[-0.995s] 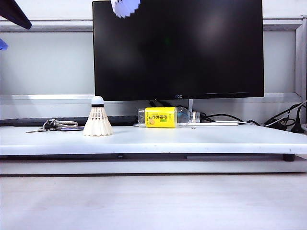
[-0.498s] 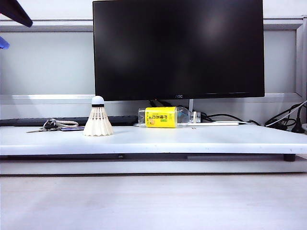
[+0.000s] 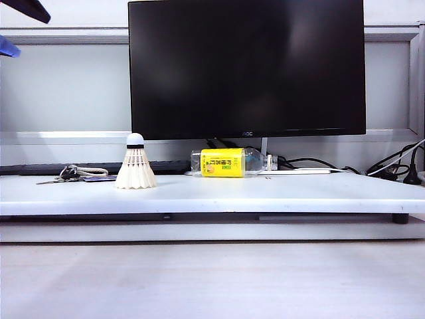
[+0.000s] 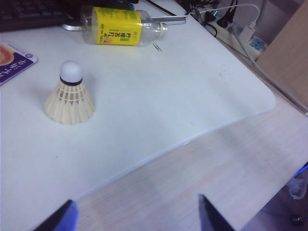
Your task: Stack the badminton balls on the table vertically.
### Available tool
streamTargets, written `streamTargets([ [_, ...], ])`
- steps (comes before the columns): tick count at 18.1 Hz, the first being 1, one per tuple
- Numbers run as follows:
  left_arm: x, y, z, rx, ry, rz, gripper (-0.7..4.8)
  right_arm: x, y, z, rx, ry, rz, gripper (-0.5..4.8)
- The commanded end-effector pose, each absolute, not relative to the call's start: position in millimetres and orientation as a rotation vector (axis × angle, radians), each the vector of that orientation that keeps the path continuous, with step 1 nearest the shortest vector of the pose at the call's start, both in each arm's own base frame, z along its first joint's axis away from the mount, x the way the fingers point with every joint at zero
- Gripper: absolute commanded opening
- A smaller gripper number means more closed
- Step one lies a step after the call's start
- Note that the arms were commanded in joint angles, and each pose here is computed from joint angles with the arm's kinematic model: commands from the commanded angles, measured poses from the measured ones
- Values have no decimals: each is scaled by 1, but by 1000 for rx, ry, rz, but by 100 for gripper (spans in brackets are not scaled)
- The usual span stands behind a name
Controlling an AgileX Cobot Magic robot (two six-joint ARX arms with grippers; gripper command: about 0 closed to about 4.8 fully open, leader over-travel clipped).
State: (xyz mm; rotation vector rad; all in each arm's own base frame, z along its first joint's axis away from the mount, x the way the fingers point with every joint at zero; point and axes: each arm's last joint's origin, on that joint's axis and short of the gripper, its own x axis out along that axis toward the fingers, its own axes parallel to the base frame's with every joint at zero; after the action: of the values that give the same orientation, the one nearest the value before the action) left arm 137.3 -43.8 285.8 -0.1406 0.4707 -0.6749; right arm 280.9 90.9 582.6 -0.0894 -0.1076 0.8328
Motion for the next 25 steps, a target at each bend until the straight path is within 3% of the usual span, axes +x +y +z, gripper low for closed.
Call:
streamTargets([
  [1, 137, -44, 287, -144, 459, -687, 336, 232, 69, 610, -136, -232, 792, 138],
  [6, 136, -44, 287, -153, 460, -711, 336, 163, 49, 619, -205, -288, 733, 136],
  [15, 133, -44, 289, -168, 455, -720, 336, 120, 40, 573, -193, -283, 744, 136],
  [19, 131, -44, 289, -169, 455, -719, 336, 114, 39, 535, -72, -382, 768, 136],
  [25, 122, -42, 292, -166, 431, -719, 336, 134, 43, 445, 148, -410, 794, 134],
])
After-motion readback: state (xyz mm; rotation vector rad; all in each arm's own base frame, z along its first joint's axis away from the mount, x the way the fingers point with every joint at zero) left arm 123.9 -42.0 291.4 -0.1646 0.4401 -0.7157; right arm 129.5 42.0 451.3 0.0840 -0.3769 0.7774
